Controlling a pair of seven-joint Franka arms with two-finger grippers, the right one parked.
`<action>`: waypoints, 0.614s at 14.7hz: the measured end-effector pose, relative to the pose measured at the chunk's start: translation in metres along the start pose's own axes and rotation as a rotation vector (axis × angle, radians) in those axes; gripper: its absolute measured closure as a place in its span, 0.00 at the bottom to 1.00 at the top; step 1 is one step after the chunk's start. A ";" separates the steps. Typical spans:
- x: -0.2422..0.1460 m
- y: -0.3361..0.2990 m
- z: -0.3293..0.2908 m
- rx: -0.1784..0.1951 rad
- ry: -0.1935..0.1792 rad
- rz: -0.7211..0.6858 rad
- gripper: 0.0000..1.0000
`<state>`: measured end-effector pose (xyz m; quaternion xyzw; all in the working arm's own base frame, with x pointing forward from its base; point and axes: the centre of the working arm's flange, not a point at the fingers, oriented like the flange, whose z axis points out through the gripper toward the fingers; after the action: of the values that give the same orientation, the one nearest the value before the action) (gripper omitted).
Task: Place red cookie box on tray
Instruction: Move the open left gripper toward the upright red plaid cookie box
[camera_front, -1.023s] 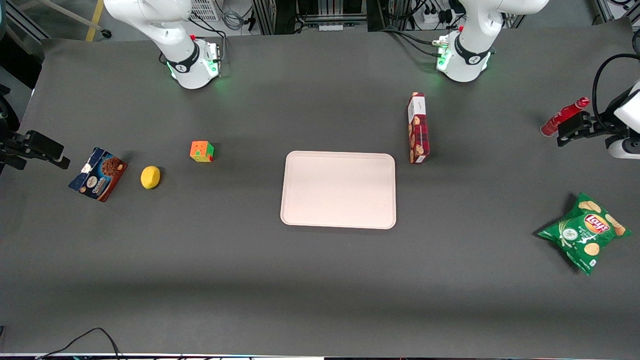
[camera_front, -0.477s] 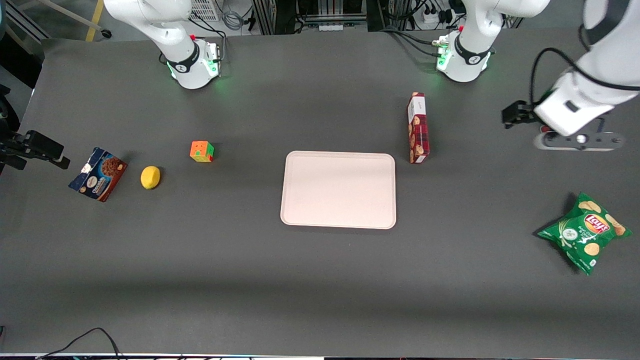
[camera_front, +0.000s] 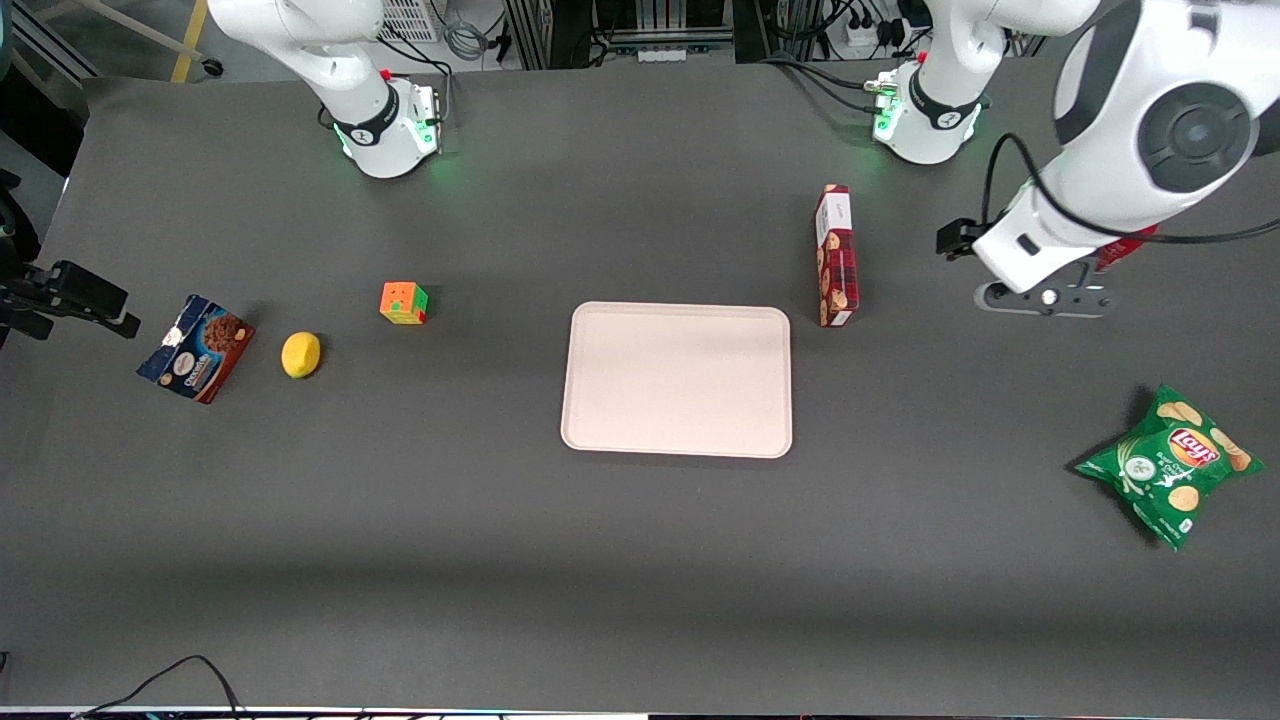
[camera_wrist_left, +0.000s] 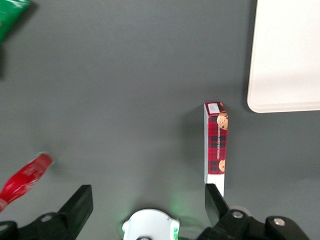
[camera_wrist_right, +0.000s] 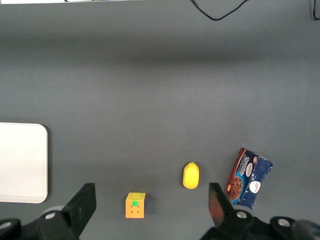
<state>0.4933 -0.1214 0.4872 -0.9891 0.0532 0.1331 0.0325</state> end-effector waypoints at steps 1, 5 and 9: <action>-0.002 0.001 0.018 -0.012 0.008 0.002 0.00; -0.018 0.003 0.082 -0.058 0.069 -0.044 0.00; -0.045 0.014 0.133 -0.075 0.100 -0.099 0.00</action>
<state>0.4138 -0.1207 0.3706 -0.9965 0.0007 0.0835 -0.0006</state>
